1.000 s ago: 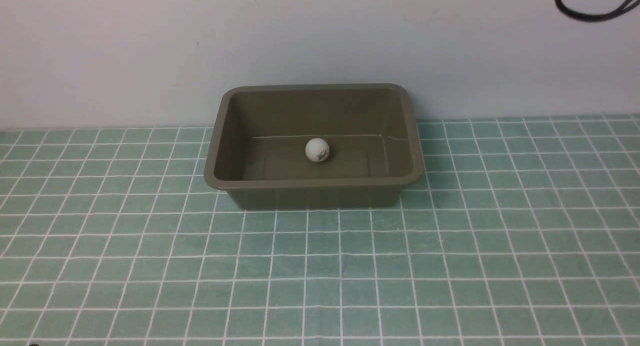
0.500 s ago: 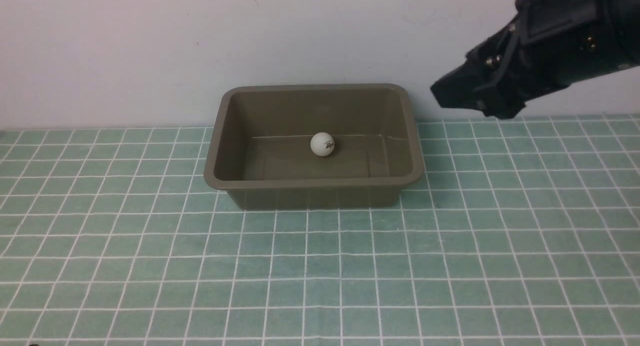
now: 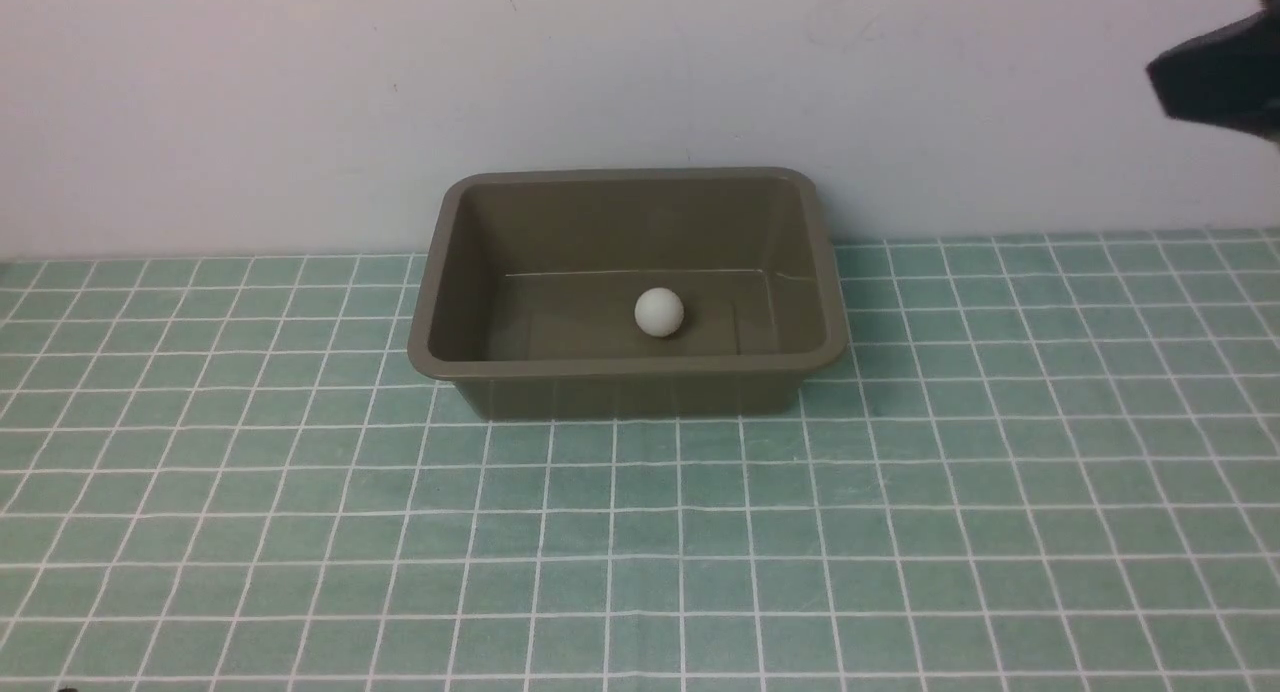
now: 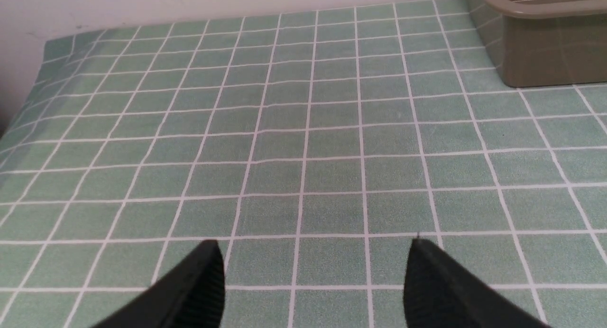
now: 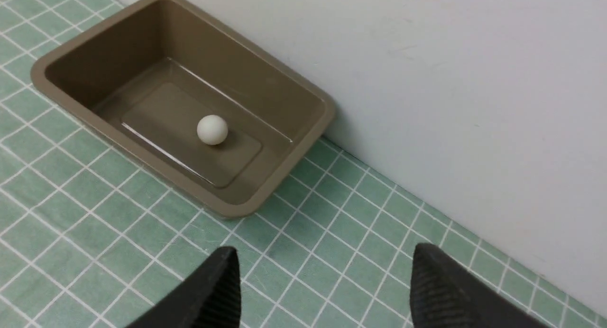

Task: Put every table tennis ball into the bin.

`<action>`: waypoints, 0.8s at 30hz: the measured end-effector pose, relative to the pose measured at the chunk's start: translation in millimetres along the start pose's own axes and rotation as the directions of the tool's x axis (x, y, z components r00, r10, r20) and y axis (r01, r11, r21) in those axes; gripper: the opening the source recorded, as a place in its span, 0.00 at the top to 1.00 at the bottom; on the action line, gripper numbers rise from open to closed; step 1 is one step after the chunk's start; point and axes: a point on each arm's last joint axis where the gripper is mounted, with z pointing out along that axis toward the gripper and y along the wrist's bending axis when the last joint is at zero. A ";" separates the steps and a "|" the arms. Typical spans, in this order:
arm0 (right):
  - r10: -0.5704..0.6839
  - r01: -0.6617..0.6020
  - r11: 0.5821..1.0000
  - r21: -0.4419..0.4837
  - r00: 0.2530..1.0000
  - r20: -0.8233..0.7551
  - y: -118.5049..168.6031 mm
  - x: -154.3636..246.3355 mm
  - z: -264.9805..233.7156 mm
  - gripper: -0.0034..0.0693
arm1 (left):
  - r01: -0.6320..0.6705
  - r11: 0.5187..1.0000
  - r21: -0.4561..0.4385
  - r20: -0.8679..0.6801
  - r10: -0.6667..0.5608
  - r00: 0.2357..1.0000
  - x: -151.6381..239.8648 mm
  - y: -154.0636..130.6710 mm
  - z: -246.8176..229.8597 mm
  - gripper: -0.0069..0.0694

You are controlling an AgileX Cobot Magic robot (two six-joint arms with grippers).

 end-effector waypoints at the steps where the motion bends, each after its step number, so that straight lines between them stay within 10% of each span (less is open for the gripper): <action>1: 0.002 -0.002 1.000 0.002 1.000 -0.003 0.1 1.9 -5.3 0.35 | 0.000 1.000 0.000 0.000 0.000 1.000 0.0 0.0 0.0 0.31; 24: 0.006 -0.008 0.989 0.145 1.000 0.012 -5.6 36.9 -89.4 0.35 | 0.000 1.000 0.000 0.000 0.000 1.000 0.0 0.0 0.0 0.31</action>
